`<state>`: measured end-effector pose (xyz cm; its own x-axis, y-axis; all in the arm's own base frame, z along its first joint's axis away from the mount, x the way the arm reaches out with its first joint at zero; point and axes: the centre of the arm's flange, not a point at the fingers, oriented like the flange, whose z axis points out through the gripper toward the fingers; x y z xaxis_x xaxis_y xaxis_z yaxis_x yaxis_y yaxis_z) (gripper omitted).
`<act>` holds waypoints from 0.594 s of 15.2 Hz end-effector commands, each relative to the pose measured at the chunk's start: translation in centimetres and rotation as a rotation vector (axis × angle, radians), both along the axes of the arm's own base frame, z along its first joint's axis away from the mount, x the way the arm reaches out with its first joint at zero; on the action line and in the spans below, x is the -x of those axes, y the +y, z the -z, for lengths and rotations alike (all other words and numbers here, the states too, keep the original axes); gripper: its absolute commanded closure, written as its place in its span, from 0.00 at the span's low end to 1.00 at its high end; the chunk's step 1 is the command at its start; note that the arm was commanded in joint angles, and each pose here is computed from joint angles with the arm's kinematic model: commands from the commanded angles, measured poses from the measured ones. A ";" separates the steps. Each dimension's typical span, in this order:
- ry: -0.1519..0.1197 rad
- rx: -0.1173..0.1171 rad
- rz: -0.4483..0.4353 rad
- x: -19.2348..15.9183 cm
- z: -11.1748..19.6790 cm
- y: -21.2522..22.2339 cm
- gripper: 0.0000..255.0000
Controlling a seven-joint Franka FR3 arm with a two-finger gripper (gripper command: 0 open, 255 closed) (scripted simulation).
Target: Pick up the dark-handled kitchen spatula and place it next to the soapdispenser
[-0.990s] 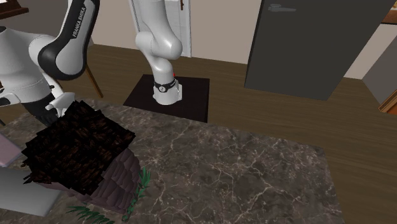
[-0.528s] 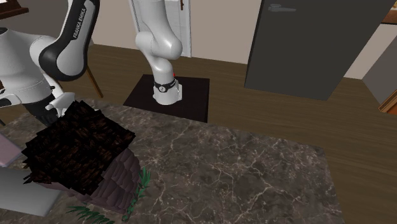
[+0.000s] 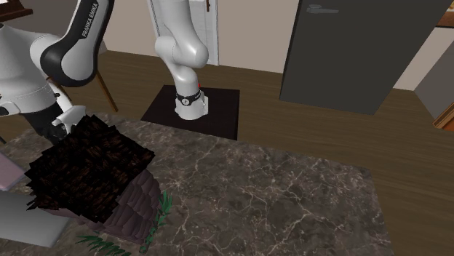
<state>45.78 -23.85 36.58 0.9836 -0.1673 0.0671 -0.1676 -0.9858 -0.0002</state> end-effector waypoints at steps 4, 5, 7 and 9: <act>0.001 0.000 0.000 0.1 -3.5 0.1 0.00; 0.001 0.000 0.000 0.1 -3.5 0.1 0.00; 0.001 0.000 0.000 0.1 -3.5 0.1 0.00; 0.001 0.000 0.000 0.1 -3.5 0.1 0.00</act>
<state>45.66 -23.76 40.03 0.9837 -0.1673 0.0665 -0.1677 -0.9858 -0.0004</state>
